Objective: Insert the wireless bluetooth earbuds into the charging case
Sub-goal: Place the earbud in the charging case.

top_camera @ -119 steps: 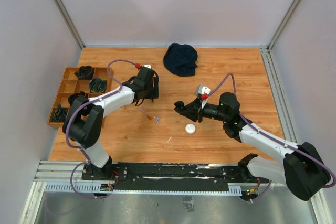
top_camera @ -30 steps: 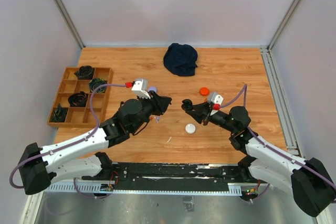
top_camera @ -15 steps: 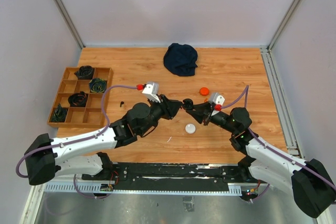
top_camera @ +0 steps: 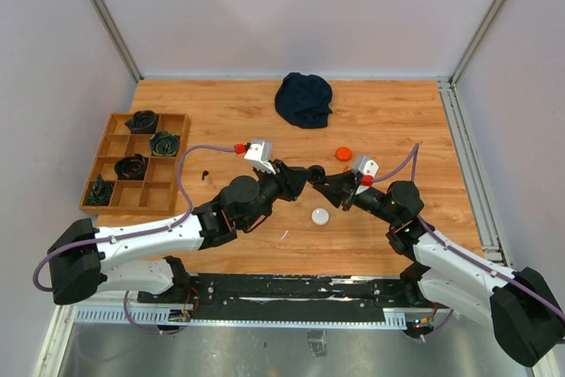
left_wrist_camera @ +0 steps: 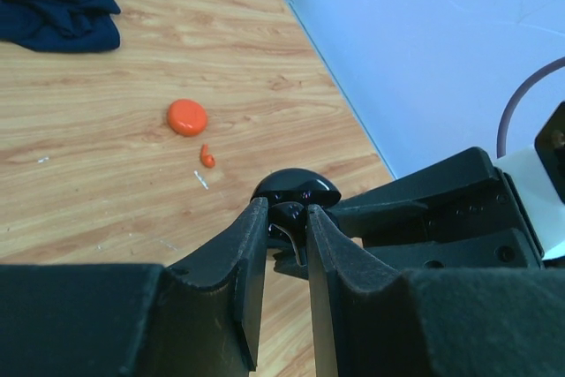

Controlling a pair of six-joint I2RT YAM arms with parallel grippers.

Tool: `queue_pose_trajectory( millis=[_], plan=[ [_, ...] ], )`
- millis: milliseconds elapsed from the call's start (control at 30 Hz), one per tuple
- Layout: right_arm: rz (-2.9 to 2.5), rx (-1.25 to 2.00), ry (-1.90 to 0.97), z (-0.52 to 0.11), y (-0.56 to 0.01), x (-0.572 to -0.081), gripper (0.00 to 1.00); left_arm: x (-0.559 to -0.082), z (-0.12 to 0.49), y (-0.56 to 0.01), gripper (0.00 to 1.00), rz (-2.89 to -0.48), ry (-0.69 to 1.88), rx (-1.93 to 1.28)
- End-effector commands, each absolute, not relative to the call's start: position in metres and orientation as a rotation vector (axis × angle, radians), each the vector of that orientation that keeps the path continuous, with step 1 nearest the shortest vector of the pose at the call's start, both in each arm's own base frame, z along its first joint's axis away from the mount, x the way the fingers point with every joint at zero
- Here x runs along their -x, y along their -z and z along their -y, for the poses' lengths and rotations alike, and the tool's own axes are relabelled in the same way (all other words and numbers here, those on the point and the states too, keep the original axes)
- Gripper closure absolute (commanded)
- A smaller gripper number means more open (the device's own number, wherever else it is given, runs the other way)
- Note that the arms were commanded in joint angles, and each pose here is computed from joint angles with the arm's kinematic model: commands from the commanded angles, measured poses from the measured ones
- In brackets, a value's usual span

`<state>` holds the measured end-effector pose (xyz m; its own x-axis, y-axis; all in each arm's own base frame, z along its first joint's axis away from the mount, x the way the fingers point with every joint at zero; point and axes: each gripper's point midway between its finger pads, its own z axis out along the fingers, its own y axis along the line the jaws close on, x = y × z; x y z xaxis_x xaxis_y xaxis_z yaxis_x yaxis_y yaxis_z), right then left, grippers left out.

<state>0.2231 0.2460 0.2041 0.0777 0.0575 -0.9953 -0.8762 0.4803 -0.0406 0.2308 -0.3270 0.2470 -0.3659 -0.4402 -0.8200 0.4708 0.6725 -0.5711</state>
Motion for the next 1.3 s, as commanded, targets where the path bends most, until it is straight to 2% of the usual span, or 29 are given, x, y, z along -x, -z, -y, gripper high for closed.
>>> queue_pose_trajectory(
  millis=[0, 1267],
  plan=[
    [-1.27, 0.79, -0.821, -0.243, -0.214, -0.224, 0.98, -0.239, 0.327, -0.275, 0.72, -1.608, 0.938, 0.041],
    [-1.268, 0.78, -0.809, -0.241, -0.216, -0.224, 0.98, -0.245, 0.342, -0.263, 0.72, -1.583, 0.805, 0.038]
  ],
)
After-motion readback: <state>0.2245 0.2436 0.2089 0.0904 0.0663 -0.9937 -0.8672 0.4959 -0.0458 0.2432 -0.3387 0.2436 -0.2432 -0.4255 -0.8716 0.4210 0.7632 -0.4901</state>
